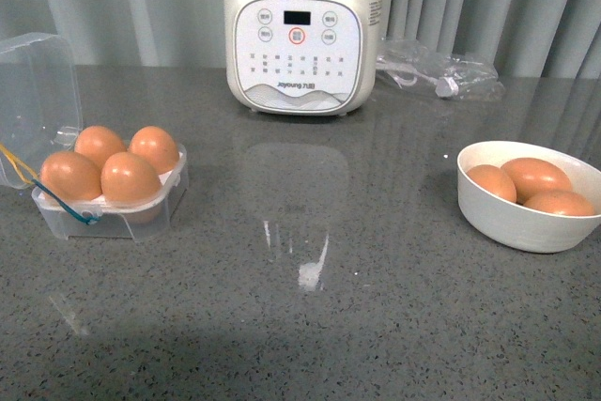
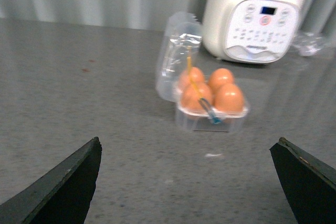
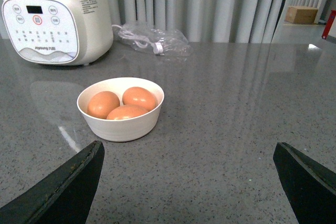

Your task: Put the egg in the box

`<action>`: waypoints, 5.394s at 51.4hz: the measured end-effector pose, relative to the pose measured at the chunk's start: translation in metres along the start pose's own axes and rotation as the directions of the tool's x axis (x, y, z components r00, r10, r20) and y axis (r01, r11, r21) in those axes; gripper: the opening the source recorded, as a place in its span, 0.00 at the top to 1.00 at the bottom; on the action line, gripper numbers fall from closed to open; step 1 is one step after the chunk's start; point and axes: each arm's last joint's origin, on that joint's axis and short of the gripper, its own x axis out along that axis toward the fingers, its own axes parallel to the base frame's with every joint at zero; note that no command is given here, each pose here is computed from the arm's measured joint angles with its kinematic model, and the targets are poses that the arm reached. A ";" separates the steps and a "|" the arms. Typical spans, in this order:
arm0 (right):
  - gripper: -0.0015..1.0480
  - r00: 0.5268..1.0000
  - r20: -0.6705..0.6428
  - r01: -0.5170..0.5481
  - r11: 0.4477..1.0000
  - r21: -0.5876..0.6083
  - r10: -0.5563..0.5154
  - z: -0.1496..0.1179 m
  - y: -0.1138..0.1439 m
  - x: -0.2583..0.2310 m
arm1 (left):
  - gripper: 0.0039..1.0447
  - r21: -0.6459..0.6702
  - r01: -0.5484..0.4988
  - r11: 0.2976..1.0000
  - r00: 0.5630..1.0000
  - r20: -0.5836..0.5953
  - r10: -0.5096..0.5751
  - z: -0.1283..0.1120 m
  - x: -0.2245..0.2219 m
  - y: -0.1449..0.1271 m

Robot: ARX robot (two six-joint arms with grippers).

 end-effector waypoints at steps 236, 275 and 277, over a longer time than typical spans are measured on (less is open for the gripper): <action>0.07 1.000 0.000 0.000 1.000 0.000 0.000 0.000 0.000 0.000 | 0.96 0.064 -0.038 0.997 0.999 0.010 0.038 0.000 -0.002 -0.001; 0.07 1.000 0.000 0.000 1.000 0.000 0.000 0.000 0.000 0.000 | 0.06 0.065 -0.038 0.997 0.999 0.011 0.038 0.000 -0.002 -0.001; 0.07 1.000 0.000 0.000 1.000 0.000 0.000 0.000 0.000 0.000 | 0.06 0.065 -0.038 0.997 0.999 0.011 0.038 0.000 -0.002 -0.001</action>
